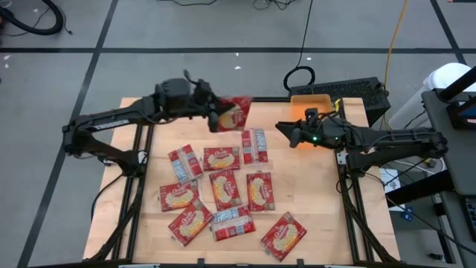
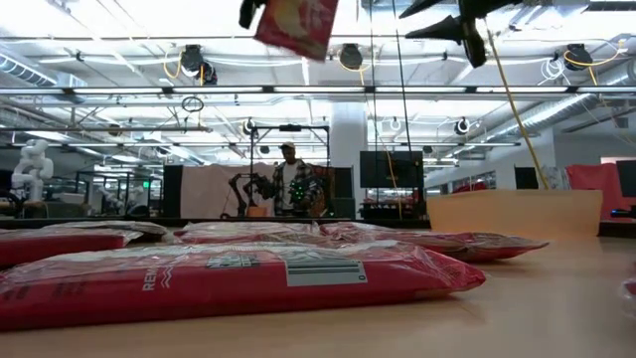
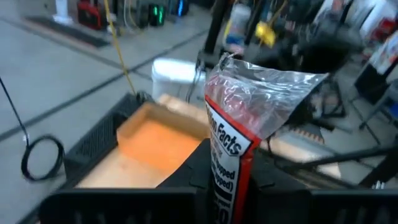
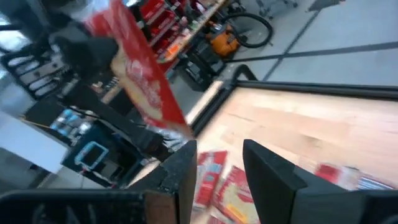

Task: Sort popcorn bags into baskets
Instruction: Put the red popcorn bag into the orange bin

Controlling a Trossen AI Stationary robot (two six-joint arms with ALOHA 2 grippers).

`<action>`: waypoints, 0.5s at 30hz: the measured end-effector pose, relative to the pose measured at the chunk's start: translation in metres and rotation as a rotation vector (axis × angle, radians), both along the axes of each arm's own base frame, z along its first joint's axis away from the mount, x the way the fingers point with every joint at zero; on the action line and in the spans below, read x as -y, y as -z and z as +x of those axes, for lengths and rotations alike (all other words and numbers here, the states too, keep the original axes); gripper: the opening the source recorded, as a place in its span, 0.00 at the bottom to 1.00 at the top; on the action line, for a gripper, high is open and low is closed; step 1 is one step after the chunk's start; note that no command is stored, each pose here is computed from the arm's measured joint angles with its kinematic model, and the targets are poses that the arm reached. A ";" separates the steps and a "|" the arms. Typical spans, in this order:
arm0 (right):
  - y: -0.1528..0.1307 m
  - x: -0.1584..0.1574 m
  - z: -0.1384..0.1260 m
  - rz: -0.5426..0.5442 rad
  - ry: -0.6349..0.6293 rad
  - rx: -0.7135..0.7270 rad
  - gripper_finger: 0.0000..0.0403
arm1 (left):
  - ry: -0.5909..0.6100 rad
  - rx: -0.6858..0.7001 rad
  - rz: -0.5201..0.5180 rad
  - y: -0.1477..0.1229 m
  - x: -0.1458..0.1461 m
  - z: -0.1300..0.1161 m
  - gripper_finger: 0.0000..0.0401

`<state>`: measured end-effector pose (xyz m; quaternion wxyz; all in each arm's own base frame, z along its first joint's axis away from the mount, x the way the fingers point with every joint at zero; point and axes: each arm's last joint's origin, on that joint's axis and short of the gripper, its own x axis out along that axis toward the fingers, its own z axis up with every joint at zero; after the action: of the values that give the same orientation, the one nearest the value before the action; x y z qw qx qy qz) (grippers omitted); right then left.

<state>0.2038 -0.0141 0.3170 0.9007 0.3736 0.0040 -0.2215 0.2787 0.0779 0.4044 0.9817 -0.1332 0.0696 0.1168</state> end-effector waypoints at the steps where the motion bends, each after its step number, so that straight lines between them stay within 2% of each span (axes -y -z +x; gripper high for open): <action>1: 0.000 -0.001 0.003 -0.004 -0.004 0.014 0.31 | -0.006 0.011 0.003 -0.004 0.000 -0.005 0.09; 5: -0.001 -0.001 0.011 -0.029 -0.016 0.045 0.31 | -0.032 0.084 0.002 -0.017 -0.003 -0.019 0.05; 8: -0.003 0.000 0.012 -0.063 -0.070 0.047 0.31 | -0.061 0.135 0.008 -0.025 -0.005 -0.026 0.05; 12: -0.004 0.007 0.010 -0.095 -0.176 0.039 0.31 | -0.110 0.203 0.009 -0.031 -0.006 -0.025 0.08; 15: -0.004 0.014 0.009 -0.115 -0.302 0.028 0.31 | -0.147 0.261 0.008 -0.034 -0.005 -0.021 0.09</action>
<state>0.2124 -0.0279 0.3207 0.9436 0.3199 0.0346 -0.0784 0.2580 0.0828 0.4387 0.9718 -0.1479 -0.0691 0.1701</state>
